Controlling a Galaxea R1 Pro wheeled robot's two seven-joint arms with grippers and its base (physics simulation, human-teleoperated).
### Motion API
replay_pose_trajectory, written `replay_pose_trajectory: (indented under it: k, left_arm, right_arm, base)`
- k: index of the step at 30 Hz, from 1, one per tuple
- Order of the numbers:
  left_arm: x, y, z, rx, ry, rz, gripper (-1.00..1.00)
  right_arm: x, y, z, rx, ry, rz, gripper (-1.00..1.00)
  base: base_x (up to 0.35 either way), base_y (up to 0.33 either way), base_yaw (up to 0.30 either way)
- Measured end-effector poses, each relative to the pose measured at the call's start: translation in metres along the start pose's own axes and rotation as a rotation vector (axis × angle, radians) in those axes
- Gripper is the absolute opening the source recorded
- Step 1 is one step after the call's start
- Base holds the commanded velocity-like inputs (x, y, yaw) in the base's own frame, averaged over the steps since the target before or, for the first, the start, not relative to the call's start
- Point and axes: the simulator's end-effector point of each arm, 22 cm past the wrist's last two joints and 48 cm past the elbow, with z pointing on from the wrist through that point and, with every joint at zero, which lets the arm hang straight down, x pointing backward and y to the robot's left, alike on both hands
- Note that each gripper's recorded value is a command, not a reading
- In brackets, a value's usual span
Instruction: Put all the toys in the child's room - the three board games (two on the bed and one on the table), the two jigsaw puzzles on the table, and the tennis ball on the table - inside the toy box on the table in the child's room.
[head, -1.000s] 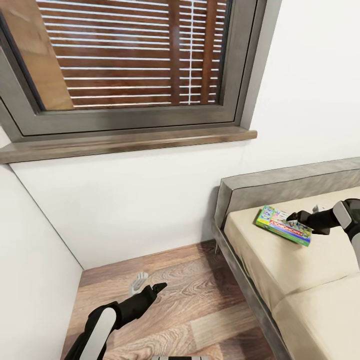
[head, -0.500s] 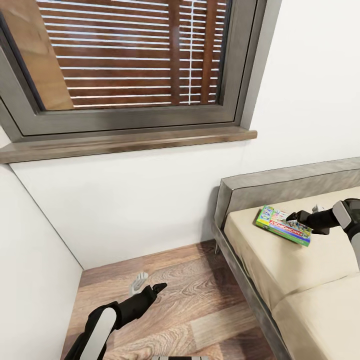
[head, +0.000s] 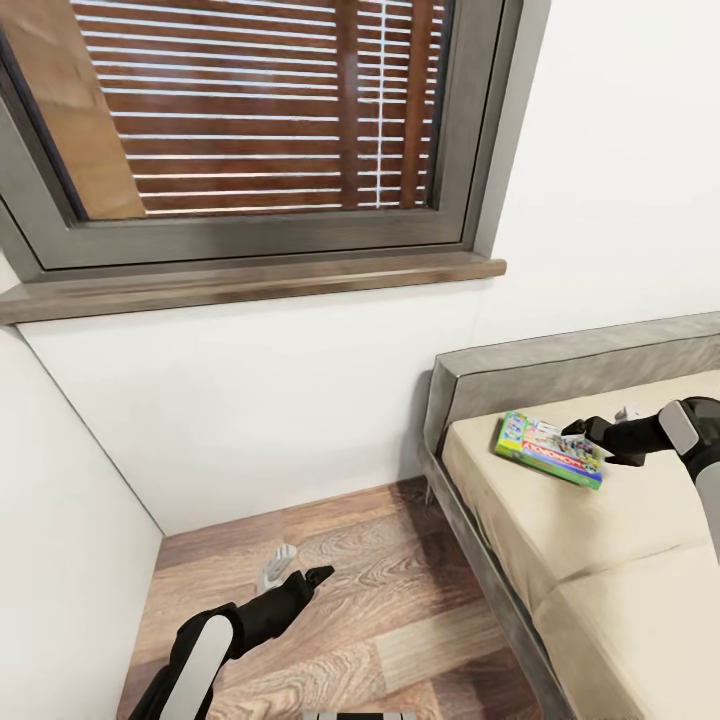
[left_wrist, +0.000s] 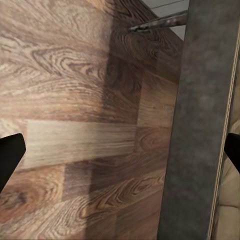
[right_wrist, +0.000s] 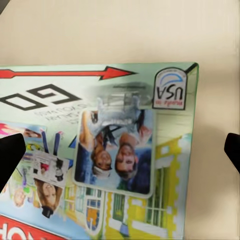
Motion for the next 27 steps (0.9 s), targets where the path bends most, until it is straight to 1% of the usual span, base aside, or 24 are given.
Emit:
replay_pose_trajectory:
  k: [10, 27]
  left_arm:
    - [0.0, 0.0, 0.0, 0.0, 0.0, 0.0, 1.0]
    - [0.001, 0.0, 0.0, 0.0, 0.002, 0.0, 1.0]
  right_arm:
    - [-0.001, -0.001, -0.001, 0.002, -0.002, 0.0, 1.0]
    - [-0.011, -0.013, -0.009, 0.017, -0.025, 0.008, 1.0]
  base:
    - [-0.007, -0.008, 0.0]
    - [0.0, -0.001, 0.0]
